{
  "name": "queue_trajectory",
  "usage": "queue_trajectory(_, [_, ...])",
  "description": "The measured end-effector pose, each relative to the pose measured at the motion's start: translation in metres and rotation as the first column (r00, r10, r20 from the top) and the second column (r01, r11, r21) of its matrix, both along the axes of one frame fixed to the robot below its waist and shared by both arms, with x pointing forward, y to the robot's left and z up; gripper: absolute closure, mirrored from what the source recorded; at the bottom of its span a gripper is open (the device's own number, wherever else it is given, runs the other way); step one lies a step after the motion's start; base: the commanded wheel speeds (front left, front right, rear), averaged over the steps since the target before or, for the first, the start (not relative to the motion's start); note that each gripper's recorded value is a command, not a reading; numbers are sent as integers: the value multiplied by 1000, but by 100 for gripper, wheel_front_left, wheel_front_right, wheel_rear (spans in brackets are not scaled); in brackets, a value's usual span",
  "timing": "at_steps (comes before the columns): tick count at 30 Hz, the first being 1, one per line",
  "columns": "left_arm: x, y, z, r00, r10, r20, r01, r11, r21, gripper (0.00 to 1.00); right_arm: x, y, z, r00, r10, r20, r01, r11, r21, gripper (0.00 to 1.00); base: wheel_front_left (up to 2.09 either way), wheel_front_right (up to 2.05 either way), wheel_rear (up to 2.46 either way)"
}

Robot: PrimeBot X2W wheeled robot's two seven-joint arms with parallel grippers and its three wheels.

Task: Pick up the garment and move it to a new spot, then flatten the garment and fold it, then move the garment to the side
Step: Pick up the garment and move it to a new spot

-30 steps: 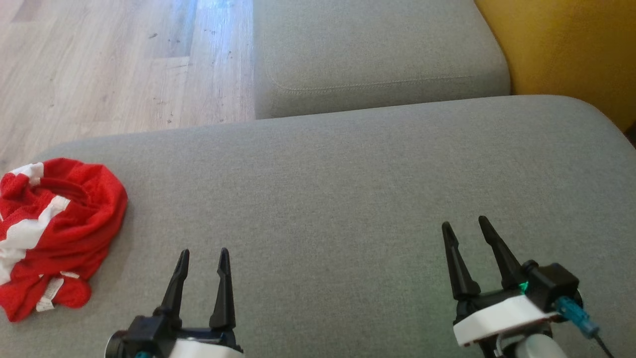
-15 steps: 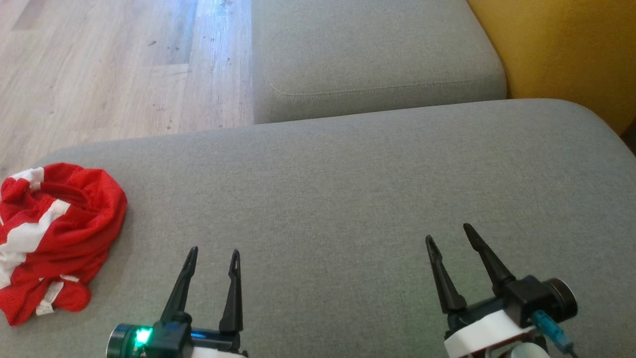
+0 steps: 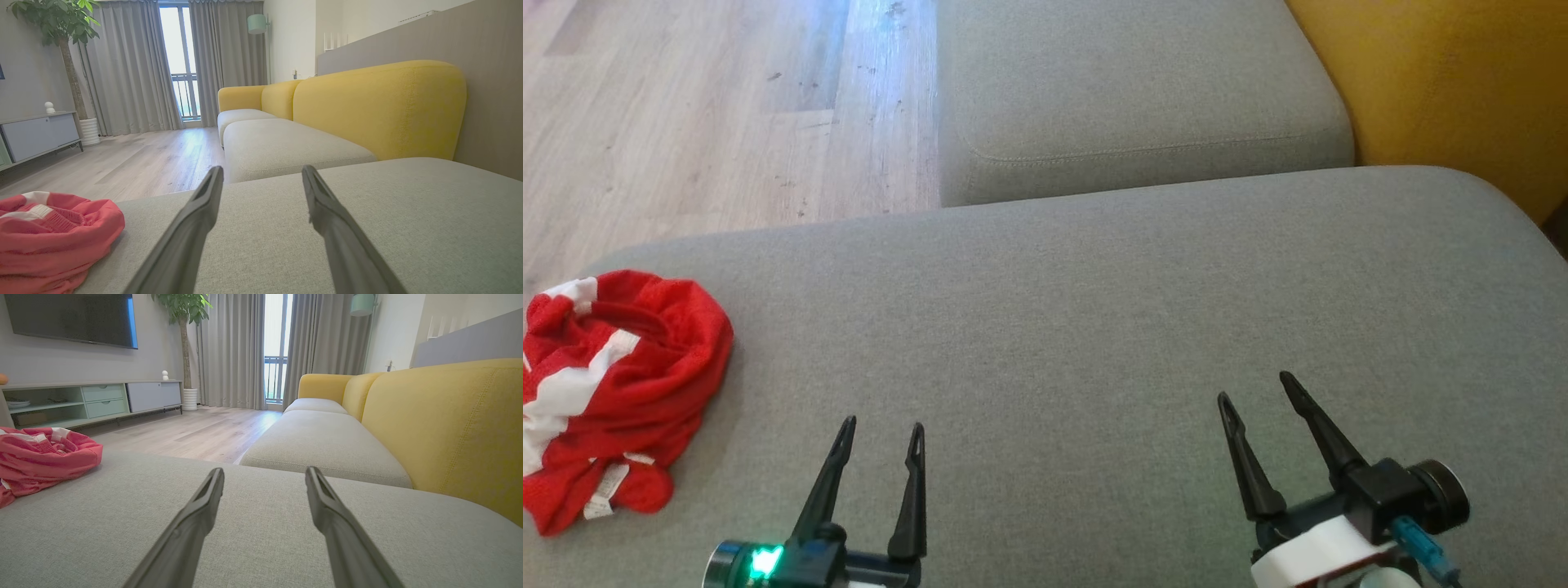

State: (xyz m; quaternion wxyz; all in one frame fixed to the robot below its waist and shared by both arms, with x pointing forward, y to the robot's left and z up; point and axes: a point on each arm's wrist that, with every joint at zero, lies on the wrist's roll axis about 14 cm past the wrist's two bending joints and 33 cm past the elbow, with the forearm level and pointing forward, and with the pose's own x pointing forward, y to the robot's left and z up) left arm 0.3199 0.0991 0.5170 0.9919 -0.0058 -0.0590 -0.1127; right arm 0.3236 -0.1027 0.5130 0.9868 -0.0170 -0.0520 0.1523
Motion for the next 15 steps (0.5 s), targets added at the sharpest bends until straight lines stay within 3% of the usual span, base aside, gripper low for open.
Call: queue_trajectory(15, [-12, 33, -4, 995, 104, -8, -104, 995, -1, 0, 8, 31, -1, 995, 97, -7, -97, 995, -3, 0, 0, 0, 0])
